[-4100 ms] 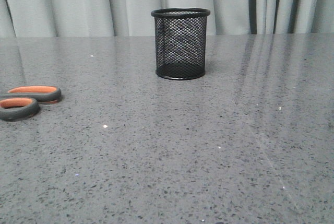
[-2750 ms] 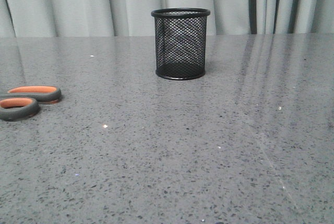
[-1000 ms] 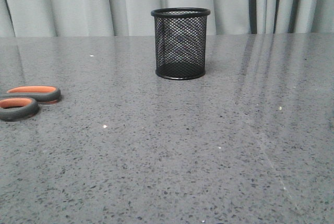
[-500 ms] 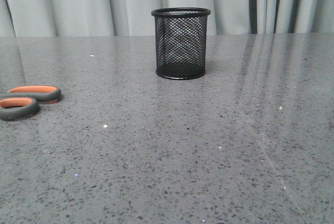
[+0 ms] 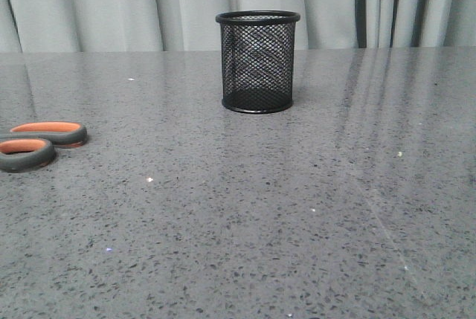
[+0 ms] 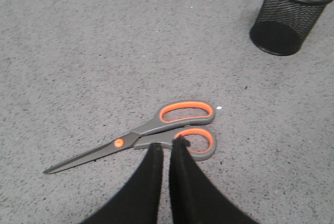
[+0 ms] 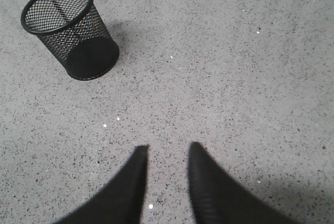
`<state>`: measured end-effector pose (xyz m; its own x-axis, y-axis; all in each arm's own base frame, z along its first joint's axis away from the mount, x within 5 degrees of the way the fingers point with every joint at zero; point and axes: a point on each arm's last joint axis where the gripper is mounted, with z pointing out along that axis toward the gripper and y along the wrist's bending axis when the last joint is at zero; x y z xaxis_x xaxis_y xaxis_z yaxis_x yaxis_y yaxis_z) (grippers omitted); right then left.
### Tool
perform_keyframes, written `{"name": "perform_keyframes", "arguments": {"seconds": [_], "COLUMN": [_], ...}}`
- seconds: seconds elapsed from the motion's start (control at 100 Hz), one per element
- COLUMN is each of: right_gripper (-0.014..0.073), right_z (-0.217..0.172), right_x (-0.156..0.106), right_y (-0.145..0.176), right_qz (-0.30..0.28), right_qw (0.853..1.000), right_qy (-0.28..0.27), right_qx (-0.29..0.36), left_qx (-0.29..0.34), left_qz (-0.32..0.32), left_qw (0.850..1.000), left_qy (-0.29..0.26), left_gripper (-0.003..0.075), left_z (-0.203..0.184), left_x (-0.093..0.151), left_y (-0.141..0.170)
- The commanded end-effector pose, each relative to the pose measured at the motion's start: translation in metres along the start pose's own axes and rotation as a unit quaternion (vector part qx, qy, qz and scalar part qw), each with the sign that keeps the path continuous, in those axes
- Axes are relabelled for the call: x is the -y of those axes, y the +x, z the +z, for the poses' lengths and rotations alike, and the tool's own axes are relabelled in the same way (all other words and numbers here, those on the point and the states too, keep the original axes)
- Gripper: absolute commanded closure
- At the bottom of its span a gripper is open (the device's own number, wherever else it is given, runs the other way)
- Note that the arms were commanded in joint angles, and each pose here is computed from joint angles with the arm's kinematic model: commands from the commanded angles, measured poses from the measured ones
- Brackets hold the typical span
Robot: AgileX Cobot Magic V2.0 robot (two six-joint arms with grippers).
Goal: Put scissors into bucket
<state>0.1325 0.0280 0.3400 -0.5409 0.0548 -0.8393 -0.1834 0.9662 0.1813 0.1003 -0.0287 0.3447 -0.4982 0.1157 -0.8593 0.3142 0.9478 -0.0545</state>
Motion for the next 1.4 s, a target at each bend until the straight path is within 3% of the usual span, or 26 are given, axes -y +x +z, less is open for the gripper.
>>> {"name": "perform_keyframes", "arguments": {"seconds": [0.0,0.12,0.22,0.37,0.63,0.84,0.97,1.22,1.39], "right_gripper": [0.0203,0.0183,0.0183,0.0183,0.0183,0.0183,0.0183,0.0183,0.0183], "right_z": [-0.006,-0.006,-0.006,-0.006,-0.014,-0.014,-0.014,-0.014,-0.014], "right_x": [-0.001,-0.001,-0.001,-0.001,-0.004,-0.004,-0.004,-0.004,-0.005], "right_y": [-0.014,-0.014,-0.014,-0.015,-0.025,-0.024,-0.023,-0.023,-0.023], "right_qz": [-0.009,-0.009,-0.009,-0.006,-0.015,-0.023,-0.024,-0.027,-0.029], "right_qw": [0.999,0.999,0.999,0.999,0.998,0.999,0.999,0.999,0.999], "right_qy": [0.004,0.004,0.004,0.002,-0.001,-0.002,-0.002,-0.002,-0.003], "right_qx": [0.041,0.04,0.041,0.045,0.057,0.049,0.045,0.045,0.045], "left_qx": [0.046,0.044,0.021,-0.02,-0.097,-0.18,-0.221,-0.237,-0.249], "left_qz": [-0.005,-0.01,-0.011,0.009,0.11,0.176,0.233,0.335,0.38], "left_qw": [0.999,0.999,0.999,0.999,0.986,0.959,0.932,0.882,0.859], "left_qy": [0.01,0.015,0.022,0.036,0.076,0.127,0.171,0.229,0.235], "left_gripper": [0.0614,0.0444,0.036,0.0352,0.0352,0.0352,0.0352,0.0352,0.0351], "left_z": [-0.005,-0.004,0.0,0.007,0.029,0.066,0.087,0.115,0.124], "left_x": [0.002,0.003,0.003,0.002,-0.003,-0.012,-0.017,-0.024,-0.029], "left_y": [-0.015,-0.015,-0.014,-0.021,-0.051,-0.067,-0.071,-0.074,-0.071]}}
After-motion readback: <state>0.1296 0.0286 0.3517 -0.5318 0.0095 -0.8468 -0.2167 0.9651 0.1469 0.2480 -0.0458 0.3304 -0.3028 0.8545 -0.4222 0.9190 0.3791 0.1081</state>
